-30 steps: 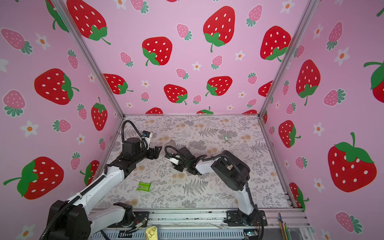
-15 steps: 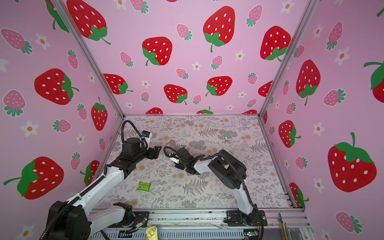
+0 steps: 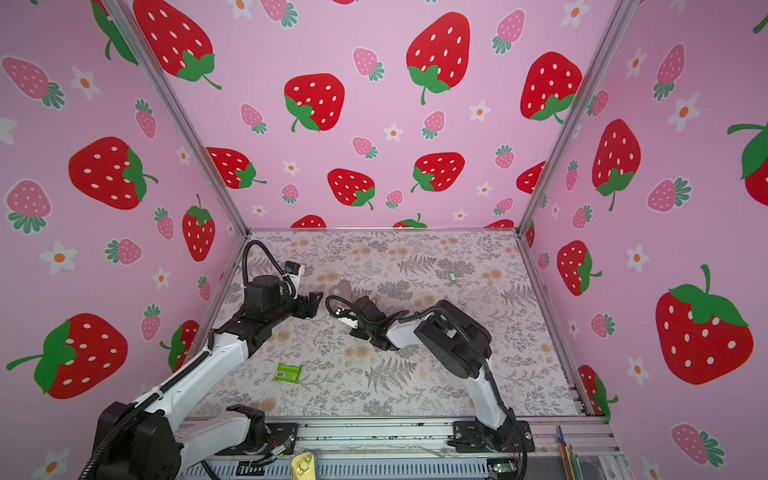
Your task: Put the keys on the keyring
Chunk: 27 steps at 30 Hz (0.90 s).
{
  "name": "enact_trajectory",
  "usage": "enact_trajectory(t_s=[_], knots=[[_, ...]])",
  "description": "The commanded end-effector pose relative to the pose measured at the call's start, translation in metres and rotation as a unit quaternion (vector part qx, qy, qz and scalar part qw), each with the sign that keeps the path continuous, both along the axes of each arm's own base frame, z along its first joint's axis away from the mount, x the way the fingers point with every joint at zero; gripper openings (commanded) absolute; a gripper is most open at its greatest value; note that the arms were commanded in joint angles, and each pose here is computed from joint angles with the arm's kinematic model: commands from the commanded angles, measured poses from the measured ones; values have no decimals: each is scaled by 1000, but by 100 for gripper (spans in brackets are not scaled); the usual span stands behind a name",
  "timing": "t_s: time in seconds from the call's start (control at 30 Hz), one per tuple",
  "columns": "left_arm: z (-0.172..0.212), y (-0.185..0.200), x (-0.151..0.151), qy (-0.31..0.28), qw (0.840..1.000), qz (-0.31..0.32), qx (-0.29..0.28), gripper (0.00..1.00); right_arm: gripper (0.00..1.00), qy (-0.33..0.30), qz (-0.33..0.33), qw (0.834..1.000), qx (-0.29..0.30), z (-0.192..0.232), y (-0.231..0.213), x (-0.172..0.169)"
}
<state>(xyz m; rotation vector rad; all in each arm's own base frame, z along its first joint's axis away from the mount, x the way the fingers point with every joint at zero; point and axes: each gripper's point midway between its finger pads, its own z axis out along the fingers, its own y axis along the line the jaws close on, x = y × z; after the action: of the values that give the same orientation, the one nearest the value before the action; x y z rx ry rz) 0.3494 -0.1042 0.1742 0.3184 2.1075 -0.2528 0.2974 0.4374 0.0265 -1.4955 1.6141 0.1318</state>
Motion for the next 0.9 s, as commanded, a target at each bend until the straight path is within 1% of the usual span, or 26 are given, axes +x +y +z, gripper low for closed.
enact_trajectory(t_s=[0.0, 0.23, 0.3, 0.33, 0.43, 0.5, 0.6, 0.77, 0.87], knots=[[10, 0, 2, -21, 1000, -1, 3, 84, 0, -12, 22, 1000, -2, 1, -4, -10], [10, -1, 0, -31, 1000, -5, 2, 84, 0, -21, 57, 998, 36, 31, -6, -25], [12, -6, -2, -41, 999, -19, -4, 82, 0, -17, 66, 996, 58, 45, -10, -29], [14, -12, -4, -47, 998, -37, -13, 80, 0, -10, 74, 995, 71, 52, -11, -32], [16, -25, -13, -70, 994, -78, -24, 76, 0, 14, 101, 987, 125, 79, -18, -42], [19, -33, -19, -87, 991, -103, -20, 76, 0, 18, 112, 981, 156, 95, -24, -43], [26, -40, -27, -110, 985, -132, -5, 75, 0, 14, 128, 976, 177, 110, -31, -45], [42, -47, -36, -149, 975, -162, 17, 73, 0, 23, 147, 965, 214, 128, -36, -47], [47, -50, -39, -164, 970, -176, 29, 71, 0, 17, 164, 957, 238, 142, -38, -50]])
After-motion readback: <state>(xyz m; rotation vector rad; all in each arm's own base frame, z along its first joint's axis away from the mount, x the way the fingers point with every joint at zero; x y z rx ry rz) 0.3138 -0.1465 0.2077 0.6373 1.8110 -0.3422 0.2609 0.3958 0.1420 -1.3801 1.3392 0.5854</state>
